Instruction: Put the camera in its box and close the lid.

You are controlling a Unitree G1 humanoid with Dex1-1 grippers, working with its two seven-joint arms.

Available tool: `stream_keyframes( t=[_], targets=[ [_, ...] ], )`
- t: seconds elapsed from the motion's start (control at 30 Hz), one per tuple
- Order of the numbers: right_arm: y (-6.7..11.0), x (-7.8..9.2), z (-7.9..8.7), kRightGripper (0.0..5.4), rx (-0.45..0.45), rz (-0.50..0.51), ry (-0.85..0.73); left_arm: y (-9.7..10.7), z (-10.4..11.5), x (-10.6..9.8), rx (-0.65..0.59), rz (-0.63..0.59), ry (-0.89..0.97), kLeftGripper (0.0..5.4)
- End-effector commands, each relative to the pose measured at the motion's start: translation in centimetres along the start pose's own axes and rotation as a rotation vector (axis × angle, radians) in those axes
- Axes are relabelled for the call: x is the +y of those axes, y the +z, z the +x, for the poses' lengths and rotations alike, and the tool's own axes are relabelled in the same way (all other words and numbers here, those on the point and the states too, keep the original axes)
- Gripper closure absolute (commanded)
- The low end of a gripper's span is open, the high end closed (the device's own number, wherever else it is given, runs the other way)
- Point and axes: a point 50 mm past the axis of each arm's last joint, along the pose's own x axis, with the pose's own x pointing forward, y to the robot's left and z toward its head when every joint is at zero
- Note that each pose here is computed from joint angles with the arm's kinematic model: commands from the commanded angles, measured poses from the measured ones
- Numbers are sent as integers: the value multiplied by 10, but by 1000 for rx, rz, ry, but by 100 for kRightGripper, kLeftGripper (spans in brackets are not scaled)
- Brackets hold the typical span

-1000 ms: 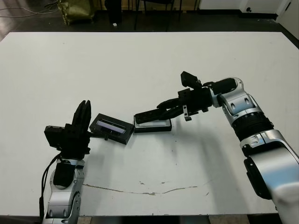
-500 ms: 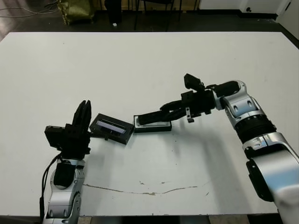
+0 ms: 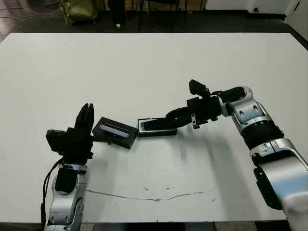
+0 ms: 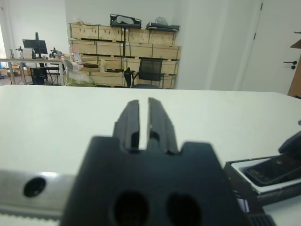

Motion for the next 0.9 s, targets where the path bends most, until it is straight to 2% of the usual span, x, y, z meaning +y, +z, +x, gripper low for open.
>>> stream_keyframes(
  t=[0.03, 0.7, 0.9],
  targets=[
    [-5, 3, 3, 530, 28, -16, 9, -5, -5, 1, 32, 10, 1, 540],
    [8, 5, 28, 530, 46, -88, 48, -5, -5, 1, 30, 10, 2, 540],
    [10, 5, 31, 530, 54, -99, 45, -6, -6, 1, 34, 11, 3, 540]
  ],
)
